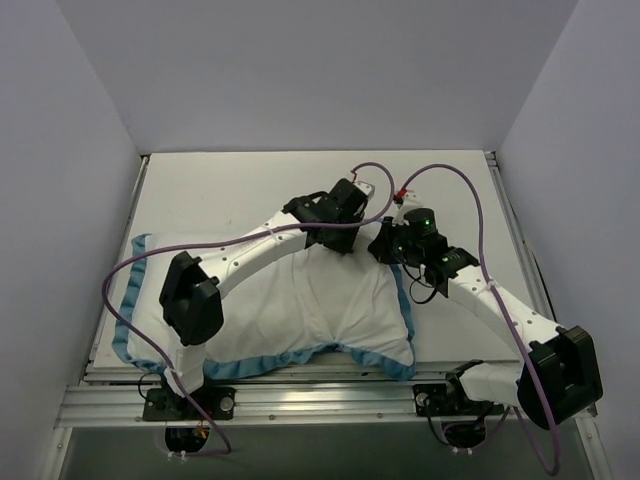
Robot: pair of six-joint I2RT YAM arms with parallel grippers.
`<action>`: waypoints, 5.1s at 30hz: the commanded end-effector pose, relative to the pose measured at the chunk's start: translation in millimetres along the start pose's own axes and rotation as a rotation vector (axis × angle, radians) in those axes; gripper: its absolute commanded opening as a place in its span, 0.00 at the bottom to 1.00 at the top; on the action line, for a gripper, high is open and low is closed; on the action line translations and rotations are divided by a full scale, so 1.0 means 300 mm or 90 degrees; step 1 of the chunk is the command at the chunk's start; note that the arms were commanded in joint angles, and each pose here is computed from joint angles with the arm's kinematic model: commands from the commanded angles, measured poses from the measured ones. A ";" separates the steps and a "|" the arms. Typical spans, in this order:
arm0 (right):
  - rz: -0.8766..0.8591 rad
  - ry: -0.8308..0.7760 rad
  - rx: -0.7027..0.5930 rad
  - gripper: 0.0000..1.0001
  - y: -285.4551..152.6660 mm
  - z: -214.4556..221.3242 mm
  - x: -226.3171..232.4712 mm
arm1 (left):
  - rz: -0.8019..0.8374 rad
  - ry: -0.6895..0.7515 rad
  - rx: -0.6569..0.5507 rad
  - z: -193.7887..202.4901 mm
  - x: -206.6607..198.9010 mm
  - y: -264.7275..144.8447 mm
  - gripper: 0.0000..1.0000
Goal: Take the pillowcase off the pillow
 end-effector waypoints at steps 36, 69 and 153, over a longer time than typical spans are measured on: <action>0.205 0.094 -0.027 0.00 -0.009 -0.090 -0.151 | 0.263 0.155 -0.097 0.391 -0.001 -0.471 0.02; 0.184 0.081 -0.023 0.00 0.152 -0.128 -0.183 | 0.519 0.288 -0.073 0.464 -0.208 -0.550 0.02; 0.328 0.076 -0.040 0.01 -0.149 0.195 -0.026 | 0.017 -0.136 -0.200 0.068 0.221 -0.233 0.02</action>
Point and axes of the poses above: each gripper's point midway between its finger pads, its own y axis out along the fingers, its own x axis along the line the jaws close on, z = x × y, the point moved 7 cm from there along -y, back along the fingers, and after that the axes turned 1 degree about y, right-handed, at the moved point
